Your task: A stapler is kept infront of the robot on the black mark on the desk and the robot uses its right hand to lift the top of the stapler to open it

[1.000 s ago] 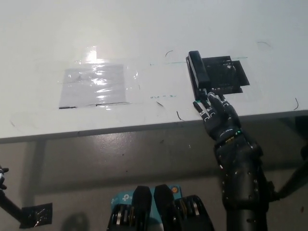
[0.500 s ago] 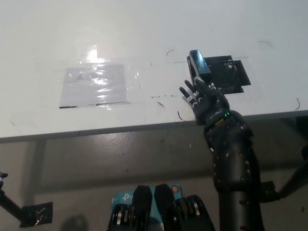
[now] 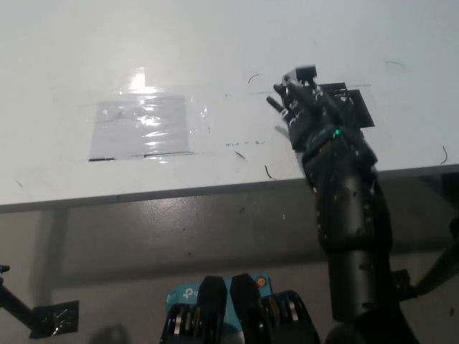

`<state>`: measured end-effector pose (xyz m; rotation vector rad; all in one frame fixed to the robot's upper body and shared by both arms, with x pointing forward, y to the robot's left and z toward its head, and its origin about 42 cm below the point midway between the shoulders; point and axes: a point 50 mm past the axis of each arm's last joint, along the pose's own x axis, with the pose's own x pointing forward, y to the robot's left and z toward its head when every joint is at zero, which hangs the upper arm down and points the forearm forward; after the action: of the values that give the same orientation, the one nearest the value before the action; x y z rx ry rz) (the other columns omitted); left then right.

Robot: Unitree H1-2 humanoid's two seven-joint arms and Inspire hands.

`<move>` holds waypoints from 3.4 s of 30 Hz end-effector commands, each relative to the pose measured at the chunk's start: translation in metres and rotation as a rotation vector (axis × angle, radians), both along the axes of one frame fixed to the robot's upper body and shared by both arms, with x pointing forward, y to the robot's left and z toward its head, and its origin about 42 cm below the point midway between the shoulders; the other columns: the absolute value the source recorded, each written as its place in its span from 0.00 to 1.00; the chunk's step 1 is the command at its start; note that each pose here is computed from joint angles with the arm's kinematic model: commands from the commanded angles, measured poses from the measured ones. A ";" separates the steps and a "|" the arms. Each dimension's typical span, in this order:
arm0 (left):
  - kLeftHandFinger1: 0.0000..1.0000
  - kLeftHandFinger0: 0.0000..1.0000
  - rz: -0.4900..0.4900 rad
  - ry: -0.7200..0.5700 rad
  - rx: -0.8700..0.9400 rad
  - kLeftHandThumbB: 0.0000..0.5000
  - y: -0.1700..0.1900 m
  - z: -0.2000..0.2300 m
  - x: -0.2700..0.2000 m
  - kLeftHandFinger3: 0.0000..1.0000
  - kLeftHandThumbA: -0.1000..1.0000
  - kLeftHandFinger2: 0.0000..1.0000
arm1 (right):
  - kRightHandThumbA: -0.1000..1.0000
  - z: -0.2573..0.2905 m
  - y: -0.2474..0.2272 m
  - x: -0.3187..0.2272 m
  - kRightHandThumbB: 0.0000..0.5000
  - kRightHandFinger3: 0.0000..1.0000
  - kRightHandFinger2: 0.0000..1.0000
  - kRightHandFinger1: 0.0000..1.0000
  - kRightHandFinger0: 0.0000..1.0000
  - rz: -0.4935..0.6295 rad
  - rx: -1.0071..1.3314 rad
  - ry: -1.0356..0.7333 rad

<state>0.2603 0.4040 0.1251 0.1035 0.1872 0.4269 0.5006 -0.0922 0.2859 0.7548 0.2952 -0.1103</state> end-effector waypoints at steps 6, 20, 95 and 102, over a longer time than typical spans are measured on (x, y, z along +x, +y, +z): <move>0.22 0.24 0.010 -0.025 0.023 0.00 0.004 0.013 -0.003 0.71 0.47 0.43 | 0.33 0.104 0.005 0.047 0.00 0.91 0.74 0.68 0.62 0.043 -0.092 -0.233; 0.22 0.21 0.000 0.001 0.020 0.00 0.002 0.006 -0.009 0.73 0.47 0.47 | 0.32 0.144 -0.005 0.092 0.00 0.84 0.65 0.56 0.50 -0.039 -0.170 -0.227; 0.20 0.19 0.016 -0.028 0.045 0.00 0.015 0.016 0.000 0.71 0.49 0.44 | 0.36 -0.129 -0.213 -0.153 0.01 0.80 0.53 0.43 0.40 -0.303 -0.681 -0.137; 0.22 0.22 0.016 -0.027 0.056 0.00 0.014 0.017 0.000 0.71 0.50 0.45 | 0.36 -0.147 -0.207 -0.153 0.04 0.74 0.48 0.42 0.43 -0.299 -0.715 -0.121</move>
<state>0.2565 0.4048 0.1211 0.1053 0.2100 0.4290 0.3398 -0.2917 0.1225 0.2719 0.2799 -0.4345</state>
